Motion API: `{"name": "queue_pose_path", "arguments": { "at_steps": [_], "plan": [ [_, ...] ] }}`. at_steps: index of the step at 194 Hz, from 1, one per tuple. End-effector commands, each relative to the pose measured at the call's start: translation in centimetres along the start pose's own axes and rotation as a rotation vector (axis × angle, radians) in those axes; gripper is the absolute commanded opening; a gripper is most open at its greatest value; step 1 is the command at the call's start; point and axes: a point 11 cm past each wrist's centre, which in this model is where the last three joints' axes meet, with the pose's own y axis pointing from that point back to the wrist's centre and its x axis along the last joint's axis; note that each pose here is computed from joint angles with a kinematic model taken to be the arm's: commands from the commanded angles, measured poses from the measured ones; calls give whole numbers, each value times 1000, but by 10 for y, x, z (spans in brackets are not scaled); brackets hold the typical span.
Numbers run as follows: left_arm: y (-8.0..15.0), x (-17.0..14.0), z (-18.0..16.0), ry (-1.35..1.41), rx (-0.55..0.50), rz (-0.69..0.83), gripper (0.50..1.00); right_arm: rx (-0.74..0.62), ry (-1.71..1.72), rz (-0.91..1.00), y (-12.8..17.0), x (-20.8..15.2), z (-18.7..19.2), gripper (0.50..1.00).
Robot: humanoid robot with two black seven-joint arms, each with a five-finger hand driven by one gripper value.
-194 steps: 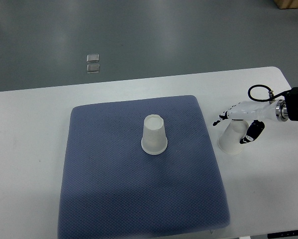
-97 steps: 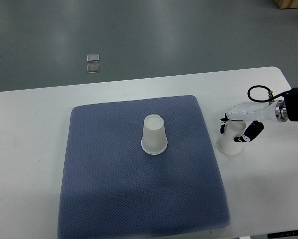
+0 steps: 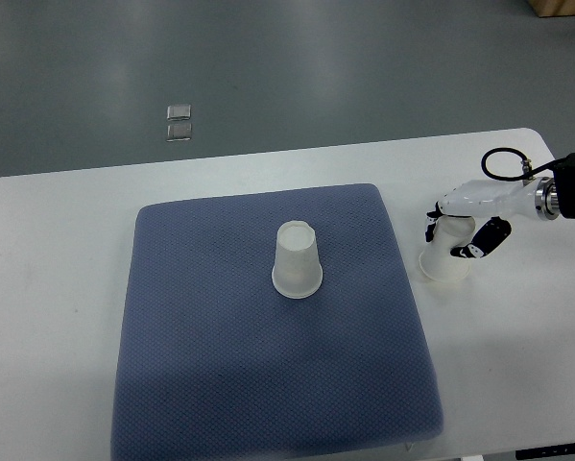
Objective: Stack paper cups
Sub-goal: 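Lift the cup and carry it over the cup on the pad, then lower the held cup down onto the cup on the pad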
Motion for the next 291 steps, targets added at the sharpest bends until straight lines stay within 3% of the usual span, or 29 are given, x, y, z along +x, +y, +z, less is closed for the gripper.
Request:
{"name": "queue_pose_path", "arguments": {
  "at_steps": [1, 64, 136, 208, 291],
  "plan": [
    [0, 0, 0, 1, 0, 0, 1000, -4, 20, 26, 5, 18, 0, 623],
    [0, 0, 0, -1, 0, 0, 1000, 16, 93, 101, 18, 88, -15, 625],
    [0, 0, 0, -1, 0, 0, 1000, 201, 137, 130, 27, 155, -91, 627],
    [0, 0, 0, -1, 0, 0, 1000, 377, 153, 100, -12, 157, -159, 629],
    [0, 0, 0, 1, 0, 0, 1000, 402, 146, 61, -34, 145, -171, 631]
  ]
}}
